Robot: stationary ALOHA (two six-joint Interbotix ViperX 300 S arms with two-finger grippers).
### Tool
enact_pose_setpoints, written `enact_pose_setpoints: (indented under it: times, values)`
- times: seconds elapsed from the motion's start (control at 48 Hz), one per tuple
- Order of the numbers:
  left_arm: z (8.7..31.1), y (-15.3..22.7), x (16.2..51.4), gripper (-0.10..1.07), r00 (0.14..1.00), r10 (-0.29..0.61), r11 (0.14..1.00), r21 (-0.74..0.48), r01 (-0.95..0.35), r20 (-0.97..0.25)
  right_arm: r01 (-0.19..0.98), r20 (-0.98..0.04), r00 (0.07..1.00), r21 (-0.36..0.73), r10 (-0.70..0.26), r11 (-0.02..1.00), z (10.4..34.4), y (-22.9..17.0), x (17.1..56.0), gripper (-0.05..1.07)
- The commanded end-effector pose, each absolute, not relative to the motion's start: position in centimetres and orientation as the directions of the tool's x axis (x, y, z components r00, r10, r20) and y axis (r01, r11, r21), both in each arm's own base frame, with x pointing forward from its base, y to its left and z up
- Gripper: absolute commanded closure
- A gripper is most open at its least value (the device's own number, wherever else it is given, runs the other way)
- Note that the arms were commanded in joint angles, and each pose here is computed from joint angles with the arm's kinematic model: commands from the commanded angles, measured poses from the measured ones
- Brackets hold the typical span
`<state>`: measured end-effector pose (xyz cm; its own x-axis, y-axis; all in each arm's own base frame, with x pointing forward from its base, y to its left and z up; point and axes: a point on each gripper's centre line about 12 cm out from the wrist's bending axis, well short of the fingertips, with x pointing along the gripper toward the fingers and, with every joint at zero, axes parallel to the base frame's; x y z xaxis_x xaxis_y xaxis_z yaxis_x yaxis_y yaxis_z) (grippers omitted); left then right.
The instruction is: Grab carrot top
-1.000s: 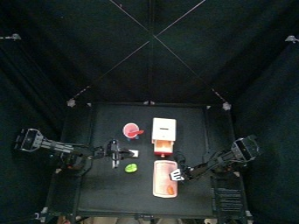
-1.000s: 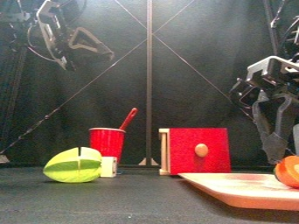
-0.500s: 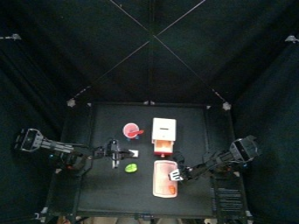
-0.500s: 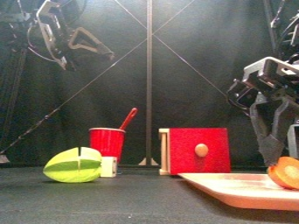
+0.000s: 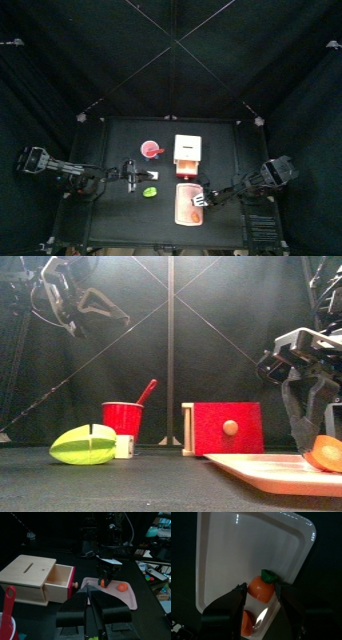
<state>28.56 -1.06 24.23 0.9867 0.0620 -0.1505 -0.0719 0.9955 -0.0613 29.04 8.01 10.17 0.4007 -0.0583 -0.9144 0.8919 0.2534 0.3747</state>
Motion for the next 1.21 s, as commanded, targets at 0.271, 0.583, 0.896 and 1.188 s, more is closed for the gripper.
enact_pose_setpoints:
  times: [0.271, 0.583, 0.896, 1.188]
  values:
    - [24.7, -1.1, 28.8, 0.49, 0.989, 0.062, 0.996, -0.063, -0.071, -0.131, 0.888, -0.91, 0.409, 0.382, -0.062, 0.255, 10.4, 7.9, 29.6, 0.25]
    - [24.7, -1.1, 28.8, 0.49, 0.989, 0.062, 0.996, -0.063, -0.071, -0.131, 0.879, -0.902, 0.426, 0.397, -0.061, 0.264, 10.9, 7.9, 29.7, 0.39]
    - [24.8, -1.1, 28.8, 0.49, 0.99, 0.062, 0.995, -0.063, -0.071, -0.128, 0.838, -0.872, 0.487, 0.448, -0.054, 0.31, 12.9, 7.7, 30.1, 0.39]
    - [25.0, -1.1, 28.8, 0.49, 0.991, 0.066, 0.995, -0.063, -0.074, -0.117, 0.762, -0.818, 0.575, 0.524, -0.025, 0.38, 14.0, 7.4, 31.2, 0.39]
